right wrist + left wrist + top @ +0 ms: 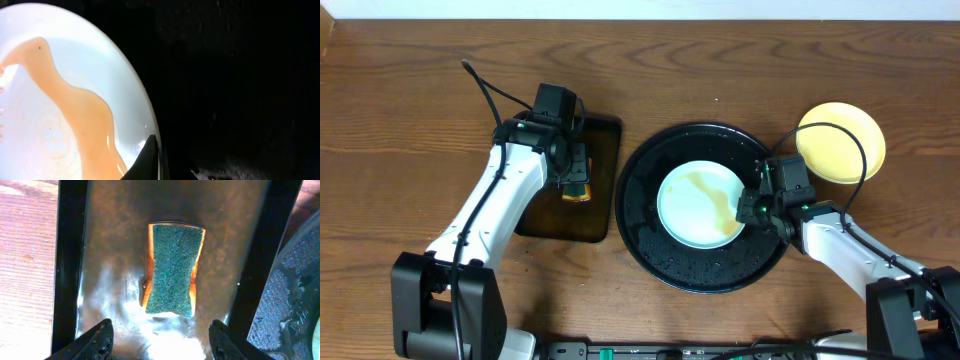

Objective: Clean dirty plates on tray and stack at the side
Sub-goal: 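Return the sponge to the small black tray and release it, then lift the blue plate right and place it onto the yellow plate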

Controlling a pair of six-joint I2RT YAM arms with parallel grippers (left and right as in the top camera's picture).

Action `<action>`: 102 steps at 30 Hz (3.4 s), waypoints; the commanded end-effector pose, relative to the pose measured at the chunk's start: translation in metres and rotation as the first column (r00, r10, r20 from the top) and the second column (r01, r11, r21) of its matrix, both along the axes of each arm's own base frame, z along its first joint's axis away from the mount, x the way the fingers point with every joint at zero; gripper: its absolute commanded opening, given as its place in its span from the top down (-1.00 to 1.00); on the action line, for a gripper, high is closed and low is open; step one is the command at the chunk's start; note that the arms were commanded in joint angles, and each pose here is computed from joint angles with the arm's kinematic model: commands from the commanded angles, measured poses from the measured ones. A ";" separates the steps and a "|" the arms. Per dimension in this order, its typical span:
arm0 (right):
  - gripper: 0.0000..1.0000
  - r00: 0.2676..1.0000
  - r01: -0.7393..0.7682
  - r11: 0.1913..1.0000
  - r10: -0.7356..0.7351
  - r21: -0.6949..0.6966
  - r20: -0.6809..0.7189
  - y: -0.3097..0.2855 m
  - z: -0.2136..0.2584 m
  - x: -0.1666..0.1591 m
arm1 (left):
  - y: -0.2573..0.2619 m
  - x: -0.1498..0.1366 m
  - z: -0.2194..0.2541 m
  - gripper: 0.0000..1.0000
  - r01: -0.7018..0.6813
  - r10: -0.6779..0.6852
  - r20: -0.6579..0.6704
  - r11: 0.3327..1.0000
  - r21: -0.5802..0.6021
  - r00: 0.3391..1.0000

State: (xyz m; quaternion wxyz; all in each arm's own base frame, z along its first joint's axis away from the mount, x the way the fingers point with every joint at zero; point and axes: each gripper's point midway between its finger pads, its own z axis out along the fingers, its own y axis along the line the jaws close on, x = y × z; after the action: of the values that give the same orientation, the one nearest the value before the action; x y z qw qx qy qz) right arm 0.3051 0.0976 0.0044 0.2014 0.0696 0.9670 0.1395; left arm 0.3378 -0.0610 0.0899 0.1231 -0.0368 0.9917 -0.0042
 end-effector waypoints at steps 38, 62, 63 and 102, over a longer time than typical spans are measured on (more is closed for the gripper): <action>0.98 0.632 0.099 0.512 0.630 -0.853 0.451 0.049 0.210 0.044 | 0.001 -0.002 -0.002 -0.40 0.006 -0.006 -0.013 1.000 0.002 1.000; 0.98 0.760 0.332 0.816 0.066 -0.474 0.646 -0.053 0.184 0.077 | 0.001 -0.002 -0.002 -0.41 0.006 -0.006 -0.014 1.000 0.001 1.000; 0.98 0.758 0.352 0.819 0.035 -0.453 0.651 -0.063 0.185 0.079 | 0.001 -0.002 -0.002 -0.41 0.006 -0.006 -0.014 1.000 0.001 1.000; -0.62 0.731 0.550 0.835 -0.475 -0.011 0.489 -0.219 0.104 0.097 | 0.000 -0.002 -0.002 -0.41 0.007 -0.007 -0.015 1.000 -0.002 1.000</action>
State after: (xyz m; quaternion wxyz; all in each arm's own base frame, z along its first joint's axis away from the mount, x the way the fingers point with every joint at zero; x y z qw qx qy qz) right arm 0.3959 -0.1377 0.1074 0.4692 0.3306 0.8188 -0.0098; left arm 0.3372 -0.0610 0.0898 0.1218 -0.0368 0.9919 -0.0043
